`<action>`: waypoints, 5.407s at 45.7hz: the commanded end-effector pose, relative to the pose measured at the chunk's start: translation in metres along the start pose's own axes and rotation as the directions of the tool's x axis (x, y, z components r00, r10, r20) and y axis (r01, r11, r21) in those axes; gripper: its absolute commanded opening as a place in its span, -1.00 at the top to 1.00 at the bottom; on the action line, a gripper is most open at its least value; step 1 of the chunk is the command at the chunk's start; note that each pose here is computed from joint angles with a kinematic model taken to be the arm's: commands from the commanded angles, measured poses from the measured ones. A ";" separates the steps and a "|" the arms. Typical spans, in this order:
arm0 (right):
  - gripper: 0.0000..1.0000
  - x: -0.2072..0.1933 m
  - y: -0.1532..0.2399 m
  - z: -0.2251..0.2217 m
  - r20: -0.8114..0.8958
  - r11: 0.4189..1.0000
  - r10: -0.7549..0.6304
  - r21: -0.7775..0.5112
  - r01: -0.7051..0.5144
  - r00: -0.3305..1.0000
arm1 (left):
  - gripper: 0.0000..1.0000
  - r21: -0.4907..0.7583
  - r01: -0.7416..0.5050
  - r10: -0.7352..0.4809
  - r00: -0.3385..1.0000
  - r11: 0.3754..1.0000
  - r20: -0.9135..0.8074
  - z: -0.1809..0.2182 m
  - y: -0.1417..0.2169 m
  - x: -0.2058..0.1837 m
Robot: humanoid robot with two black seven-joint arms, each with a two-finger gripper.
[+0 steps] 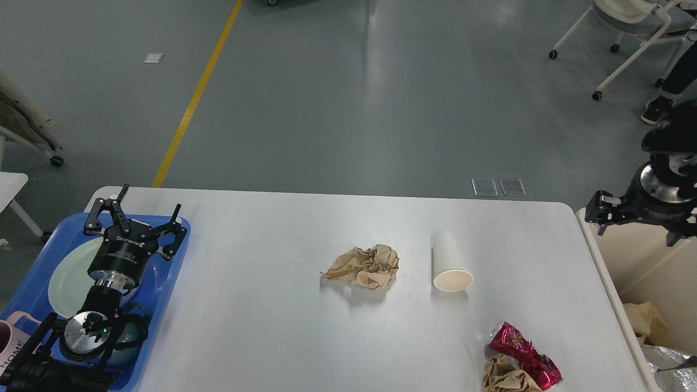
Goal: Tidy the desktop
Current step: 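Raise the right gripper out of the bin toward the standing paper cup, then lower the right gripper and grasp the white paper cup, then lift the paper cup toward the white bin, then release the cup into the bin with the right gripper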
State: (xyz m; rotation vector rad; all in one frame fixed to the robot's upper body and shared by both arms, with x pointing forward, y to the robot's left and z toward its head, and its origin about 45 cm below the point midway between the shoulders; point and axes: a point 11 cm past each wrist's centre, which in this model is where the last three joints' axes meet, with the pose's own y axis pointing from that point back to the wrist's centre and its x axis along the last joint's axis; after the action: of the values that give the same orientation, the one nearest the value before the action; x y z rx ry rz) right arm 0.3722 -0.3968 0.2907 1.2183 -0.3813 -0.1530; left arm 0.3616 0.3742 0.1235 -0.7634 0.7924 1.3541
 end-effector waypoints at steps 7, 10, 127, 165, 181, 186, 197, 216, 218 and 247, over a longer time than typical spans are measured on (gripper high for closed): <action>-1.00 -0.054 0.102 -0.050 -0.216 0.993 -0.054 0.095 0.076 0.975 | -0.93 0.001 -0.002 0.002 1.000 1.000 0.000 0.000 0.001 0.001; -1.00 -0.072 0.124 -0.066 -0.271 0.987 -0.042 0.137 0.082 0.962 | -0.93 0.001 -0.002 0.002 1.000 1.000 0.000 0.000 0.001 0.001; 1.00 -0.094 -0.155 -0.238 -0.054 0.923 0.137 0.370 -0.107 0.989 | -0.93 0.002 0.000 0.000 1.000 1.000 0.000 0.000 0.000 0.000; 1.00 -0.051 0.051 -0.099 -0.223 0.954 -0.119 0.244 0.173 0.967 | -0.93 0.002 0.000 0.000 1.000 1.000 0.000 0.000 0.000 0.000; 1.00 -0.043 0.085 -0.043 -0.057 0.930 -0.077 0.356 0.092 0.995 | -0.93 0.001 -0.002 0.002 1.000 1.000 0.000 0.000 0.001 0.001; 1.00 -0.032 0.081 -0.030 0.045 0.930 -0.021 0.366 0.003 0.999 | -0.93 0.000 0.000 0.000 1.000 1.000 0.000 0.000 0.000 0.000; 1.00 -0.031 0.058 -0.007 0.099 0.942 -0.027 0.335 -0.008 0.995 | -0.93 0.002 0.000 0.000 1.000 1.000 0.000 0.000 0.000 0.000; 1.00 0.007 -0.084 0.127 0.365 0.964 0.175 0.126 -0.234 0.915 | -0.93 0.001 -0.002 0.002 1.000 1.000 0.000 0.000 0.001 0.001; 1.00 0.003 -0.107 0.136 0.380 0.959 0.213 0.093 -0.266 0.900 | -0.93 0.001 -0.002 0.002 1.000 1.000 0.000 0.000 0.001 0.001; 1.00 -0.120 -0.289 0.132 0.390 0.886 0.458 -0.120 -0.449 0.799 | -0.93 0.001 -0.002 0.002 1.000 1.000 0.000 0.000 0.001 0.001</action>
State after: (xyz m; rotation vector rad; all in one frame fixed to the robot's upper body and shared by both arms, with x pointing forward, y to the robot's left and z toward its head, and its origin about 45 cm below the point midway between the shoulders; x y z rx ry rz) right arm 0.2452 -0.5855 0.0484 1.0664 -1.0298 0.0111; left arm 0.3610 0.3743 0.1229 -0.7624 0.7937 1.3552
